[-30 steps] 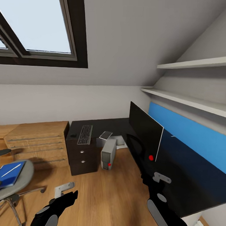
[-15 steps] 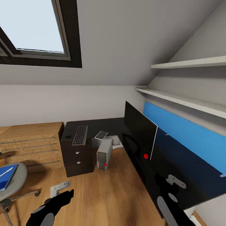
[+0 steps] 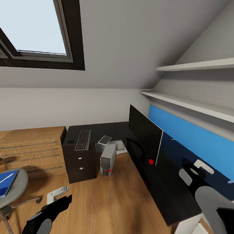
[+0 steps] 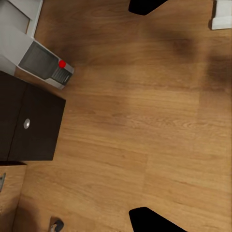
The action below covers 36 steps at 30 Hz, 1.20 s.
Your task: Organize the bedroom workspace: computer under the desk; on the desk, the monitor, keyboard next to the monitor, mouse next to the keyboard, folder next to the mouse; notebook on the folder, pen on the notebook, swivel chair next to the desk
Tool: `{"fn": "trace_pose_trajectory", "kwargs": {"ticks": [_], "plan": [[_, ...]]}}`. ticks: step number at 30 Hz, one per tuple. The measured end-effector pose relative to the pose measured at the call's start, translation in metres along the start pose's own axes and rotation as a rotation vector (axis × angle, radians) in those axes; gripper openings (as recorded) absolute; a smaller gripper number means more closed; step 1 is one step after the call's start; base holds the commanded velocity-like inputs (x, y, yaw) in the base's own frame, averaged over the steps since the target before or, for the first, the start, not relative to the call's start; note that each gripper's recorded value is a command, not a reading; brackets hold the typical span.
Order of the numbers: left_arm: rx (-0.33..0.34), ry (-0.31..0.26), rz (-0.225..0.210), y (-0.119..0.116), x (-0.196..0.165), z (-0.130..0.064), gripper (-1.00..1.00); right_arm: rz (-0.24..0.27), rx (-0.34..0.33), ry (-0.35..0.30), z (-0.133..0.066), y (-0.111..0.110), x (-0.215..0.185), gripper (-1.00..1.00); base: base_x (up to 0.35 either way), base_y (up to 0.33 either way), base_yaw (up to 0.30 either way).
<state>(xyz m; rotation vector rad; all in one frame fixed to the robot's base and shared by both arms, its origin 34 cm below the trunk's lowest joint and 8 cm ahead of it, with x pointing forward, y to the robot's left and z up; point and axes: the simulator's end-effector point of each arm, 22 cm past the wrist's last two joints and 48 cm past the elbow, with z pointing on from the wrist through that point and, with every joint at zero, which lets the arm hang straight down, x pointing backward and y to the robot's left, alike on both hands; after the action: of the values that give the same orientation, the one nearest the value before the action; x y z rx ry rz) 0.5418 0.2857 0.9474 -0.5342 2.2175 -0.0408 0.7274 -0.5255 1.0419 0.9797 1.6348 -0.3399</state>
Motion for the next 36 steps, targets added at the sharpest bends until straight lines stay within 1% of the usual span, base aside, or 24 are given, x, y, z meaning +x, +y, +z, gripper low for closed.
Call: {"fn": "trace_pose_trajectory", "kwargs": {"ticks": [2, 4, 7, 16, 17, 18, 20, 22, 36], "plan": [[-0.001, 0.000, 0.000, 0.000, 0.000, 0.000, 1.00, 0.024, -0.025, -0.012, 0.000, 0.005, 0.000, 1.00, 0.000, 0.000, 0.000], [-0.001, 0.000, -0.001, 0.000, 0.000, 0.000, 1.00, 0.033, -0.039, -0.008, -0.002, 0.010, 0.006, 1.00, 0.000, 0.000, 0.000], [-0.001, 0.001, 0.000, 0.000, 0.001, 0.000, 1.00, 0.038, -0.057, -0.001, -0.005, 0.016, 0.014, 1.00, 0.000, 0.000, 0.000], [0.001, 0.005, 0.003, -0.001, 0.002, 0.000, 1.00, 0.043, -0.064, 0.003, -0.006, 0.018, 0.016, 1.00, 0.003, 0.000, 0.000], [0.002, 0.005, 0.003, -0.002, 0.002, 0.000, 1.00, 0.038, -0.116, 0.002, -0.007, 0.029, 0.016, 1.00, 0.070, 0.000, 0.000], [0.003, 0.005, 0.003, -0.002, 0.002, 0.000, 1.00, 0.038, -0.128, 0.002, -0.007, 0.031, 0.017, 1.00, 0.118, 0.000, 0.000], [0.005, 0.006, 0.004, -0.003, 0.003, 0.000, 1.00, 0.036, -0.151, 0.006, -0.009, 0.036, 0.018, 1.00, 0.228, 0.000, 0.000], [0.005, 0.007, 0.004, -0.003, 0.003, 0.000, 1.00, 0.032, -0.156, 0.012, -0.009, 0.036, 0.022, 1.00, 0.273, 0.000, 0.000], [0.008, 0.011, 0.003, -0.005, 0.005, 0.000, 1.00, 0.022, -0.163, 0.021, -0.010, 0.035, 0.027, 1.00, 0.311, -0.066, 0.000]]}}
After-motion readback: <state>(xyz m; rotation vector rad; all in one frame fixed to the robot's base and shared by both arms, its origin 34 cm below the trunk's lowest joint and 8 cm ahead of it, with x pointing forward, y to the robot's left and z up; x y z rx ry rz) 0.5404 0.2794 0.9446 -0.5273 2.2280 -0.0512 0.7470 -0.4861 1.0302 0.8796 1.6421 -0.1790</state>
